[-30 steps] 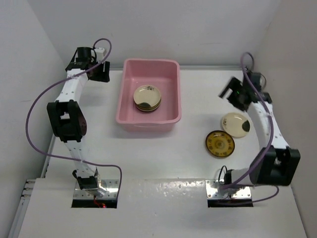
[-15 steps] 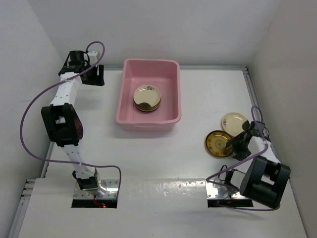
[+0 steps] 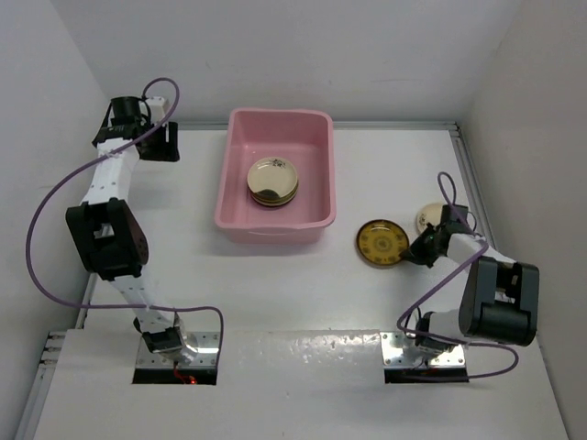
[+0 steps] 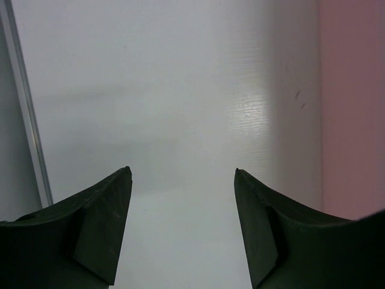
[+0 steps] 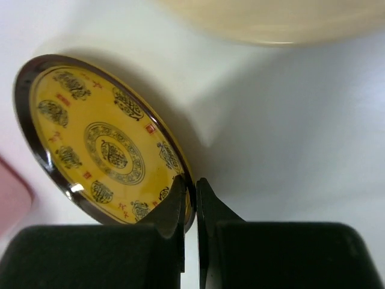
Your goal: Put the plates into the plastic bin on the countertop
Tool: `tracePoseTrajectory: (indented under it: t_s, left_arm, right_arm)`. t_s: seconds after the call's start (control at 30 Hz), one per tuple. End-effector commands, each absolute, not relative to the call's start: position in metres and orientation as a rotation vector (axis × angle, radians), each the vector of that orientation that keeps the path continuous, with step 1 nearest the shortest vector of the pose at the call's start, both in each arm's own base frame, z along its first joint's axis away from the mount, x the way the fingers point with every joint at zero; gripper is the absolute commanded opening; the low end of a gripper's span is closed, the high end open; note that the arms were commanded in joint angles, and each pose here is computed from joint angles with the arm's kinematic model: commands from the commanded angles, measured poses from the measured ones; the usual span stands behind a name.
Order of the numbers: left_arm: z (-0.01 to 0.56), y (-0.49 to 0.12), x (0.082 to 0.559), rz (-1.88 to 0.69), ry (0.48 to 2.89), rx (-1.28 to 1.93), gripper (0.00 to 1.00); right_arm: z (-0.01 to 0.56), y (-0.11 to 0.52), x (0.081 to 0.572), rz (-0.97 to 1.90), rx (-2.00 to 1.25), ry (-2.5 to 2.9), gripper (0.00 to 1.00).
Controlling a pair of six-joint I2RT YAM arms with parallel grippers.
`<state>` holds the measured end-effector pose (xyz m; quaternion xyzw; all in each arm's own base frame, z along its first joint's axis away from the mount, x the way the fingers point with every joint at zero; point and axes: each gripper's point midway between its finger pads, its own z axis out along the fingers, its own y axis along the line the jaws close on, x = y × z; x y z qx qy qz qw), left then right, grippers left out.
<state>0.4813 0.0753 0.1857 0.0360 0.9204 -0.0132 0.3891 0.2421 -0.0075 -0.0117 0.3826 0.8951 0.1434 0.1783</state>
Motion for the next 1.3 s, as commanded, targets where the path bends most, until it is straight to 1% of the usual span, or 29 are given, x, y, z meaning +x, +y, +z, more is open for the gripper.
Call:
tracePoseTrajectory:
  t_s: [0.0, 0.07, 0.1, 0.13, 0.2, 0.27, 0.3, 0.37, 0.43, 0.47, 0.5, 0.53, 0.57, 0.6, 0.63, 0.67, 0.7, 0.73, 0.77, 0.8, 0.83, 0.87, 0.9, 0.93, 0.97, 1.1, 1.27]
  left_arm:
    - [0.211, 0.086, 0.477, 0.029, 2.283, 0.082, 0.71]
    - [0.211, 0.091, 0.476, 0.034, 2.284, 0.07, 0.71]
    - [0.211, 0.091, 0.476, 0.034, 2.284, 0.07, 0.71]
    - [0.211, 0.098, 0.475, 0.055, 2.285, 0.067, 0.71]
    - [0.215, 0.098, 0.474, 0.058, 2.277, 0.067, 0.72]
    - [0.215, 0.102, 0.473, 0.063, 2.277, 0.057, 0.72]
    - [0.215, 0.102, 0.473, 0.063, 2.277, 0.057, 0.72]
    - [0.211, 0.106, 0.47, 0.065, 2.286, 0.046, 0.72]
    - [0.211, 0.108, 0.47, 0.075, 2.288, 0.041, 0.72]
    - [0.207, 0.112, 0.47, 0.077, 2.297, 0.03, 0.72]
    - [0.207, 0.112, 0.47, 0.077, 2.297, 0.03, 0.72]
    - [0.207, 0.112, 0.47, 0.077, 2.297, 0.03, 0.72]
    - [0.207, 0.112, 0.47, 0.077, 2.297, 0.03, 0.72]
    - [0.202, 0.118, 0.469, 0.089, 2.309, 0.013, 0.72]
    - [0.202, 0.118, 0.469, 0.089, 2.309, 0.013, 0.72]
    - [0.202, 0.118, 0.469, 0.089, 2.309, 0.013, 0.72]
    - [0.202, 0.118, 0.469, 0.089, 2.309, 0.013, 0.72]
    - [0.202, 0.118, 0.469, 0.089, 2.309, 0.013, 0.72]
    - [0.202, 0.118, 0.469, 0.089, 2.309, 0.013, 0.72]
    - [0.202, 0.123, 0.468, 0.093, 2.31, 0.003, 0.72]
    - [0.202, 0.123, 0.468, 0.099, 2.31, 0.015, 0.72]
    - [0.197, 0.122, 0.467, 0.096, 2.32, 0.014, 0.72]
    - [0.197, 0.122, 0.467, 0.096, 2.32, 0.014, 0.72]
    - [0.197, 0.122, 0.467, 0.096, 2.32, 0.014, 0.72]
    - [0.194, 0.126, 0.464, 0.097, 2.329, 0.002, 0.72]
    - [0.19, 0.128, 0.462, 0.088, 2.337, -0.005, 0.72]
    - [0.187, 0.129, 0.459, 0.069, 2.342, -0.008, 0.72]
  right_arm:
    - [0.007, -0.003, 0.266, 0.37, 0.942, 2.501, 0.0]
    - [0.033, -0.007, 0.291, 0.405, 0.984, 2.381, 0.0]
    - [0.055, -0.013, 0.314, 0.408, 0.964, 2.304, 0.0]
    - [0.067, -0.015, 0.324, 0.411, 0.961, 2.266, 0.0]
    - [0.11, -0.023, 0.354, 0.401, 0.921, 2.168, 0.0]
    - [0.132, -0.029, 0.367, 0.37, 0.896, 2.118, 0.0]
    - [0.166, -0.026, 0.386, 0.372, 0.84, 2.057, 0.0]
    - [0.189, -0.034, 0.398, 0.313, 0.825, 1.994, 0.0]
    - [0.236, -0.028, 0.419, 0.296, 0.763, 1.893, 0.0]
    - [0.262, -0.015, 0.428, 0.326, 0.714, 1.845, 0.0]
    - [0.275, -0.008, 0.434, 0.344, 0.686, 1.815, 0.0]
    - [0.297, 0.012, 0.447, 0.383, 0.625, 1.793, 0.0]
    - [0.304, 0.042, 0.451, 0.434, 0.554, 1.807, 0.0]
    - [0.297, 0.072, 0.457, 0.48, 0.496, 1.855, 0.0]
    - [0.313, 0.104, 0.468, 0.535, 0.408, 1.858, 0.0]
    - [0.272, 0.14, 0.479, 0.541, 0.335, 1.979, 0.0]
    - [0.282, 0.141, 0.478, 0.549, 0.329, 1.981, 0.0]
    - [0.29, 0.181, 0.481, 0.576, 0.218, 2.009, 0.0]
    - [0.258, 0.201, 0.49, 0.589, 0.183, 2.093, 0.0]
    - [0.266, 0.214, 0.493, 0.606, 0.154, 2.102, 0.0]
    - [0.257, 0.232, 0.494, 0.624, 0.127, 2.135, 0.0]
    - [0.223, 0.253, 0.502, 0.644, 0.1, 2.216, 0.0]
    - [0.231, 0.266, 0.506, 0.668, 0.088, 2.204, 0.0]
    - [0.206, 0.276, 0.509, 0.664, 0.076, 2.258, 0.0]
    - [0.207, 0.295, 0.514, 0.697, 0.052, 2.252, 0.0]
    - [0.174, 0.32, 0.518, 0.75, 0.055, 2.308, 0.0]
    - [0.152, 0.325, 0.515, 0.763, 0.077, 2.349, 0.0]
